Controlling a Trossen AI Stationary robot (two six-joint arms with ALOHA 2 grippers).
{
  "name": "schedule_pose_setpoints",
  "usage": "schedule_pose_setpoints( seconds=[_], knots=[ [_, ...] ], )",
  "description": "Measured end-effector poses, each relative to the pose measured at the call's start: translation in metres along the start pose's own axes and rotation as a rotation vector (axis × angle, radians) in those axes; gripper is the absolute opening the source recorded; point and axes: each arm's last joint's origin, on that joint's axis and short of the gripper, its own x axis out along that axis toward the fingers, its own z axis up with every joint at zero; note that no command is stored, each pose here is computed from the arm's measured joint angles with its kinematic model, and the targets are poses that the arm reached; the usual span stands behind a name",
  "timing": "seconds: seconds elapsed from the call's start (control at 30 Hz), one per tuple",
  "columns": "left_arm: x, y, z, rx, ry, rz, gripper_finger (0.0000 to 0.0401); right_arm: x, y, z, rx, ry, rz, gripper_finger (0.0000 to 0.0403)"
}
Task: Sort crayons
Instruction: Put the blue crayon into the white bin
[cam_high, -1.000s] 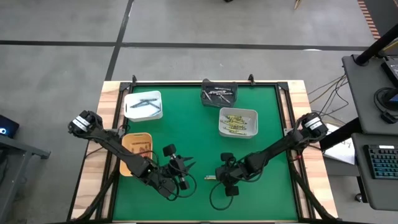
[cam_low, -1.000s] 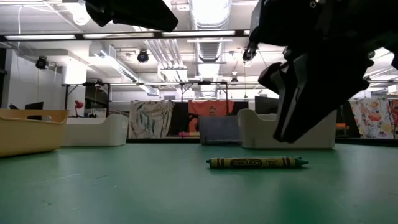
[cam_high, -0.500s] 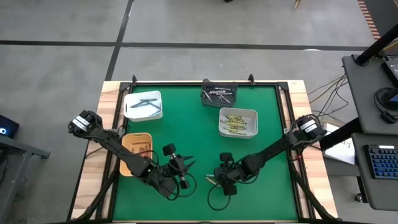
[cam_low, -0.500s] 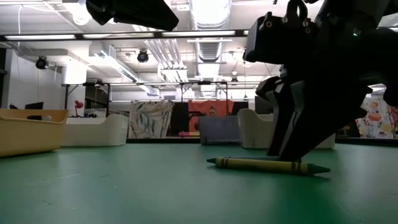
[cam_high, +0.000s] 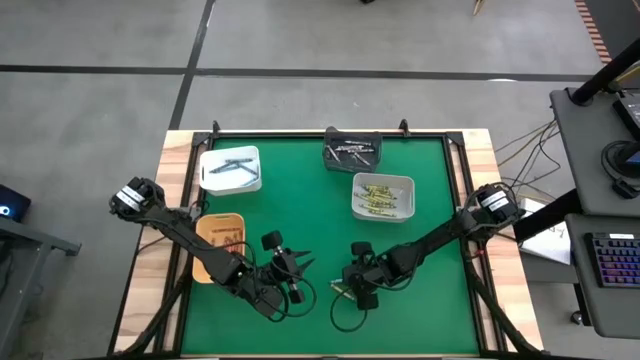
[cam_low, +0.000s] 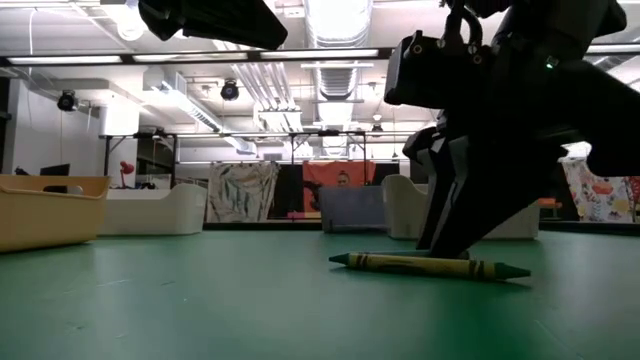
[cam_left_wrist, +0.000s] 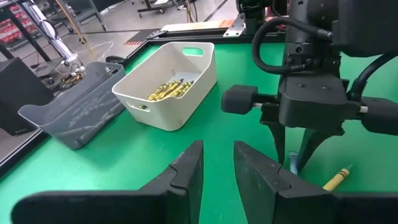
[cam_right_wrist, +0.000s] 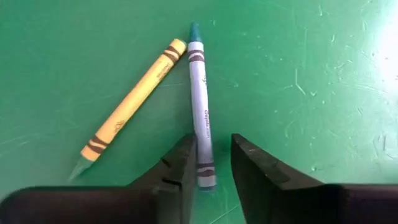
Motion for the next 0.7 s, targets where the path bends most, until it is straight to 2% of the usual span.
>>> schedule_pose_setpoints(
  seconds=[0.2, 0.27, 0.4, 0.53, 0.7],
  knots=[
    [0.000, 0.002, 0.001, 0.009, -0.022, 0.049, 0.0071, 0.002, -0.006, 0.001, 0.021, 0.003, -0.012, 0.0018],
    [0.000, 0.003, 0.000, 0.038, -0.032, 0.083, 0.0071, 0.002, -0.008, 0.001, 0.025, 0.003, -0.016, 0.0014],
    [-0.001, 0.003, 0.001, 0.086, -0.032, 0.083, 0.0068, -0.001, -0.009, 0.002, 0.006, -0.002, -0.018, 0.0011],
    [-0.002, -0.001, 0.008, 0.182, -0.039, -0.022, 0.0053, -0.015, -0.011, 0.007, -0.024, -0.039, -0.011, 0.0008],
    [-0.013, 0.003, 0.040, 0.326, -0.186, -0.232, 0.0037, -0.045, -0.017, 0.018, -0.037, -0.147, 0.008, 0.0008]
  ],
)
